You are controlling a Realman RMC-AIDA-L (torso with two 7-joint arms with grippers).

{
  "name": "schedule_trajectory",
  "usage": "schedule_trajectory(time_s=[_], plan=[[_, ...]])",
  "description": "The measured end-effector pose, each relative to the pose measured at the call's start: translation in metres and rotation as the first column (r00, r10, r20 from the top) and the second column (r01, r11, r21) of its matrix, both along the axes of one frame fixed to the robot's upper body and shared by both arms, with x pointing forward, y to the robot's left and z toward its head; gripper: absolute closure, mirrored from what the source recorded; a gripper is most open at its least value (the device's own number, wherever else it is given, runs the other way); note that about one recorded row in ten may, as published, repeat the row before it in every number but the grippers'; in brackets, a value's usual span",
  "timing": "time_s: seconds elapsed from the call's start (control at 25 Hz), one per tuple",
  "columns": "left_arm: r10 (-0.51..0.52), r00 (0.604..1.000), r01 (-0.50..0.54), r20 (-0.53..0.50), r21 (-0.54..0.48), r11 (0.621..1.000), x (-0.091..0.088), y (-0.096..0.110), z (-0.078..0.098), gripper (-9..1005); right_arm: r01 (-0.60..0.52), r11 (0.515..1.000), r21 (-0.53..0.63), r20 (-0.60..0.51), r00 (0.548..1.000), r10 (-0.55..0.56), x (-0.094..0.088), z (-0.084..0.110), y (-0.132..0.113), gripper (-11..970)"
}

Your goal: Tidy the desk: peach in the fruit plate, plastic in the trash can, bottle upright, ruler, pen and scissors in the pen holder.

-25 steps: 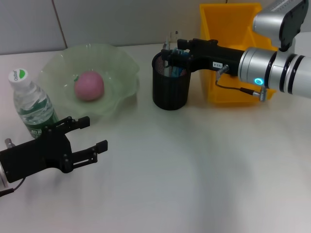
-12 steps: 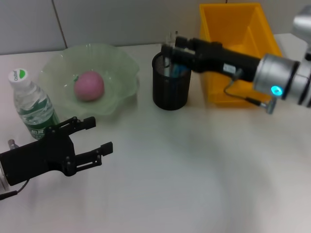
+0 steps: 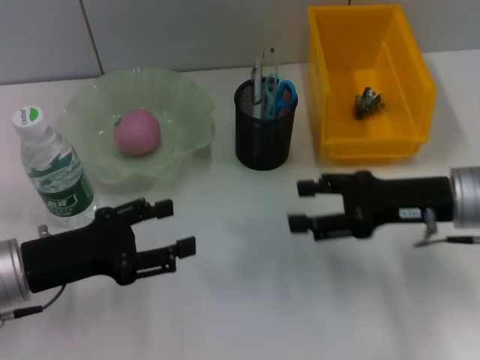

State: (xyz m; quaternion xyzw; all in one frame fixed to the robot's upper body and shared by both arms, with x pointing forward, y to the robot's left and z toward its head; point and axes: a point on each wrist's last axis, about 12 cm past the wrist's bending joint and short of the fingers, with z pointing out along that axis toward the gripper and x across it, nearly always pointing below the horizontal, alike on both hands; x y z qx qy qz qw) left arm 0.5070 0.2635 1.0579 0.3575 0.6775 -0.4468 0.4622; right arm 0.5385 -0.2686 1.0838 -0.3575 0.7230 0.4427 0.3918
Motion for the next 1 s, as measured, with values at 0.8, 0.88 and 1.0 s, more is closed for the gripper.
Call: schedule_trajectory(time_s=[0.8,0.88,1.0], plan=[[-0.088,0.995,0.091,-0.041,0.086,0.992,-0.0022,0.0002,-0.0020,183,-0.064,0.997,-0.047,-0.029,0.998,0.063,-0.0130,-0.0104,-0.0031,139],[-0.088,0.995,0.092,-0.043,0.085,0.992,-0.0021,0.0007,-0.0017,183,-0.064,0.997,-0.047,-0.030,0.998,0.063,-0.0131,-0.0105,-0.0031,139],[-0.090,0.995,0.093,-0.045,0.087,0.992,-0.0016,0.0022,-0.0008,183,-0.061,0.997,-0.044,-0.035,0.998,0.060,-0.0136,-0.0114,-0.0026,139]])
